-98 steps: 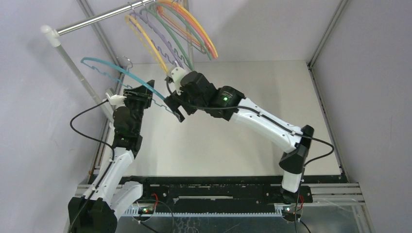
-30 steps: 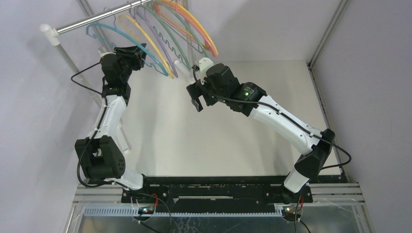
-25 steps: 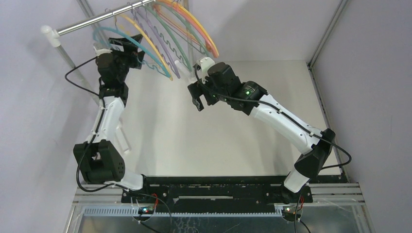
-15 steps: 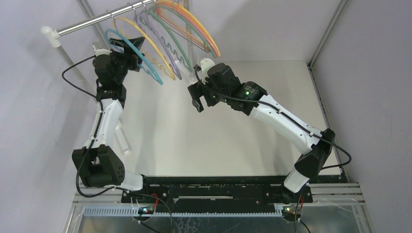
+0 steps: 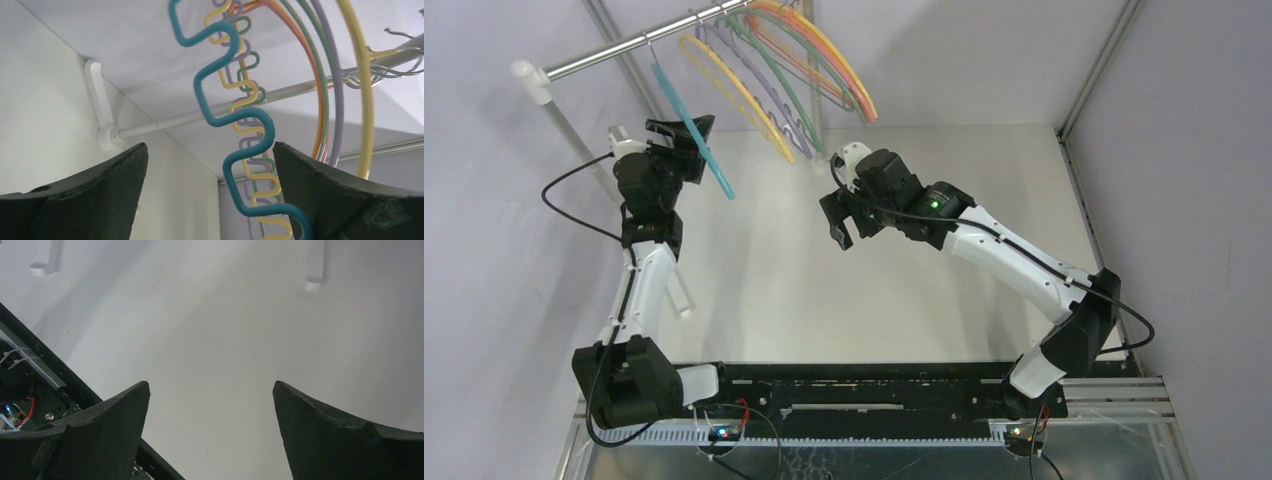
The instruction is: Organize the hangers
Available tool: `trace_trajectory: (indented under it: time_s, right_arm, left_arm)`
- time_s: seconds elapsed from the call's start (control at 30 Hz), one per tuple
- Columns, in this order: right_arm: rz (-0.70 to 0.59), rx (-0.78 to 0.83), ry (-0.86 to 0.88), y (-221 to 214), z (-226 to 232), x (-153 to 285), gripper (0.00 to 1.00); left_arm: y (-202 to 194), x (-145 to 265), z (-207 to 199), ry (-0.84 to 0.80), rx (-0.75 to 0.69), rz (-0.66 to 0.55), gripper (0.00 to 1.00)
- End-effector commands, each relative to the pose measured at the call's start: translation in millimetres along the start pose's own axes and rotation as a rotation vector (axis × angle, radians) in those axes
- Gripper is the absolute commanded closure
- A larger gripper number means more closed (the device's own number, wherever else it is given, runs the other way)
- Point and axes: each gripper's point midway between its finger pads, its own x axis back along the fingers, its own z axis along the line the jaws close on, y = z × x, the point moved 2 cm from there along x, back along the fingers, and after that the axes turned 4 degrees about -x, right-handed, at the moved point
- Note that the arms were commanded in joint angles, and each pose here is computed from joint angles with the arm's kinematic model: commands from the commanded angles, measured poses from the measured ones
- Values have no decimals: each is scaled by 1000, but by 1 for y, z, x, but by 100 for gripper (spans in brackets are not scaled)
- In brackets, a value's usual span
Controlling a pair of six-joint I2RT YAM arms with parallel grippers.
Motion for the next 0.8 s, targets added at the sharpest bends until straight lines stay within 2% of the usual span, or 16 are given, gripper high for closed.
trace_trajectory:
  time_s: [0.0,0.33,0.6,0.77]
  right_arm:
    - [-79,-24,20,13,5,18,0]
    - [-63,-26,16,5,6,15,0]
    - [-47,-12,16,1,7,11,0]
    - [-38,-3,7,-1,5,10,0]
  left_arm:
    - [5,11,0,-29,-38,-25,1]
    - [30,15,-26,-179,27,-81,1]
    - [44,3,-39,-245,111,-111,1]
    - [53,1,-45,-255,103,-150,1]
